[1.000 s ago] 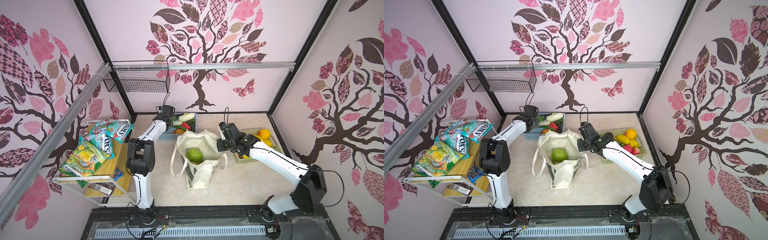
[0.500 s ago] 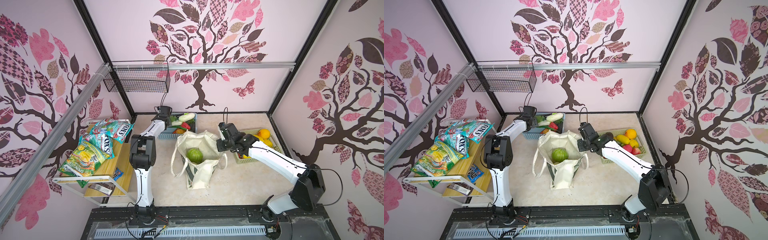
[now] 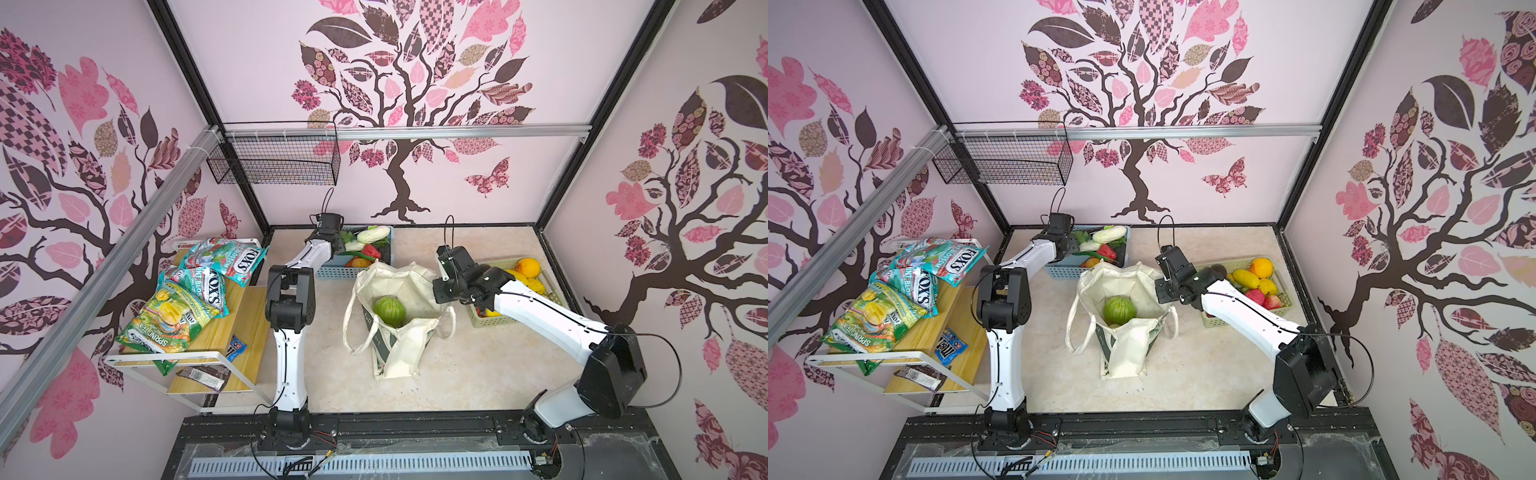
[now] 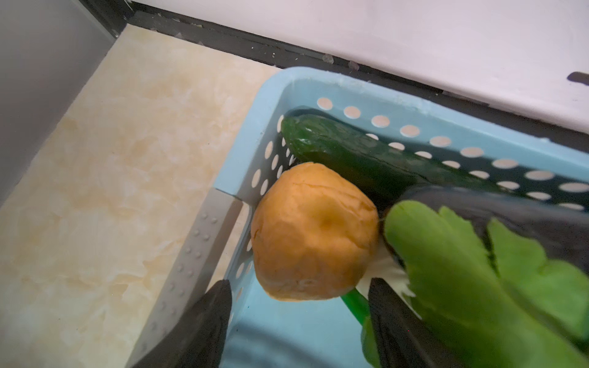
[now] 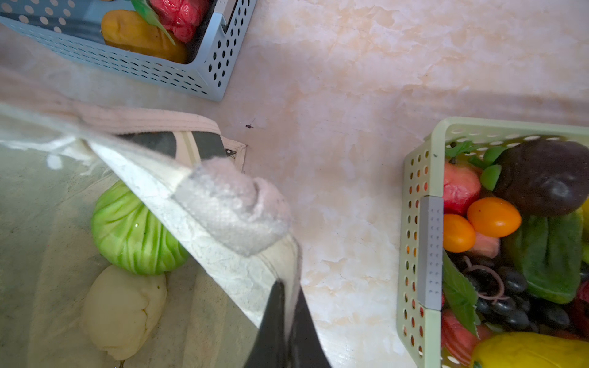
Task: Place the food into the grocery bag and tie it
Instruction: 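Lower the left gripper onto the brown potato in the blue basket and close, then lift the brown potato out of the basket with the left gripper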
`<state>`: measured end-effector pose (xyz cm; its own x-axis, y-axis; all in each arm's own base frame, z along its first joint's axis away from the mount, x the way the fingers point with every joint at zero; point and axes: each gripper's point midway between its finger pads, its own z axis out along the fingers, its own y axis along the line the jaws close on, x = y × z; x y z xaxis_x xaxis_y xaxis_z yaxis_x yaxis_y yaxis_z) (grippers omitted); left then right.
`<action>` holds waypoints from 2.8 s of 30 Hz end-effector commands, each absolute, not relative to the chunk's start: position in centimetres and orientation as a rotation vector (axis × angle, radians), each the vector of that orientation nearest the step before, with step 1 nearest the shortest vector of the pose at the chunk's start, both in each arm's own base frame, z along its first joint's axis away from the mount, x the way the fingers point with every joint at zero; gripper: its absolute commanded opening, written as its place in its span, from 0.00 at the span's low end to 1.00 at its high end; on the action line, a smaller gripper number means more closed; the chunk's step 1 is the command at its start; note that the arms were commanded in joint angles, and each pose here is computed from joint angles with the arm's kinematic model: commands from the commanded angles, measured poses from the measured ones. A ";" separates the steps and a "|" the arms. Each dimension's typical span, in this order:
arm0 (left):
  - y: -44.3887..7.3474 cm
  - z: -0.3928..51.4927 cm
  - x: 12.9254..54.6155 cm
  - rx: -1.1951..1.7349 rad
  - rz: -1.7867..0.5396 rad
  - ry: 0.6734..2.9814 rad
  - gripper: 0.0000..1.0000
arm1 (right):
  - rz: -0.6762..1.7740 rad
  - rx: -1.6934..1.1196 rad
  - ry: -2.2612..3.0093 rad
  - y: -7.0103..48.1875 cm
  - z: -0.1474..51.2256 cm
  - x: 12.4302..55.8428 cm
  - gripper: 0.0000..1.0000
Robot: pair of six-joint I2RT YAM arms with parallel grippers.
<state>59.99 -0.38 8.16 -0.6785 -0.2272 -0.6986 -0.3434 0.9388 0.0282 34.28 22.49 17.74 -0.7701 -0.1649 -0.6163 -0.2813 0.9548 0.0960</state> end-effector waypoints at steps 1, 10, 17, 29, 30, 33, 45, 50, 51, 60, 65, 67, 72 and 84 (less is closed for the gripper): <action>-0.4 8.7 61.2 -0.418 0.168 2.315 0.75 | 0.210 -0.330 2.485 22.6 17.5 34.6 0.00; -0.2 7.3 62.3 -0.480 0.095 2.336 0.77 | 0.213 -0.318 2.486 22.7 17.6 34.8 0.00; -0.1 6.9 62.7 -0.498 0.082 2.328 0.70 | 0.205 -0.307 2.487 22.4 17.2 34.6 0.00; -0.2 7.4 61.5 -0.489 0.065 2.325 0.51 | 0.214 -0.302 2.483 22.4 17.2 34.4 0.00; -0.3 7.7 61.4 -0.483 0.060 2.322 0.49 | 0.217 -0.302 2.482 22.4 17.2 34.4 0.00; -0.3 8.8 61.3 -0.469 0.053 2.307 0.44 | 0.225 -0.299 2.479 22.3 17.3 34.3 0.00; -1.8 13.0 58.4 -0.439 0.016 2.274 0.42 | 0.257 -0.282 2.458 21.9 17.8 33.5 0.00; -2.8 14.6 56.7 -0.425 0.020 2.262 0.42 | 0.259 -0.280 2.453 21.8 17.7 33.3 0.00; -3.0 15.0 56.3 -0.426 0.019 2.260 0.42 | 0.263 -0.280 2.452 21.8 17.7 33.3 0.00; -4.6 18.3 52.7 -0.413 -0.017 2.229 0.42 | 0.304 -0.276 2.444 22.1 17.9 33.0 0.00; -5.4 20.5 50.9 -0.399 -0.070 2.212 0.42 | 0.318 -0.272 2.437 22.1 17.9 32.9 0.00; -5.9 21.4 50.2 -0.396 -0.106 2.202 0.42 | 0.323 -0.271 2.436 22.2 17.9 32.9 0.00; -7.3 24.0 48.1 -0.370 -0.220 2.176 0.42 | 0.319 -0.266 2.432 22.3 18.0 33.1 0.00; -10.3 28.7 43.1 -0.310 -0.525 2.130 0.42 | 0.370 -0.259 2.421 23.2 18.7 33.7 0.00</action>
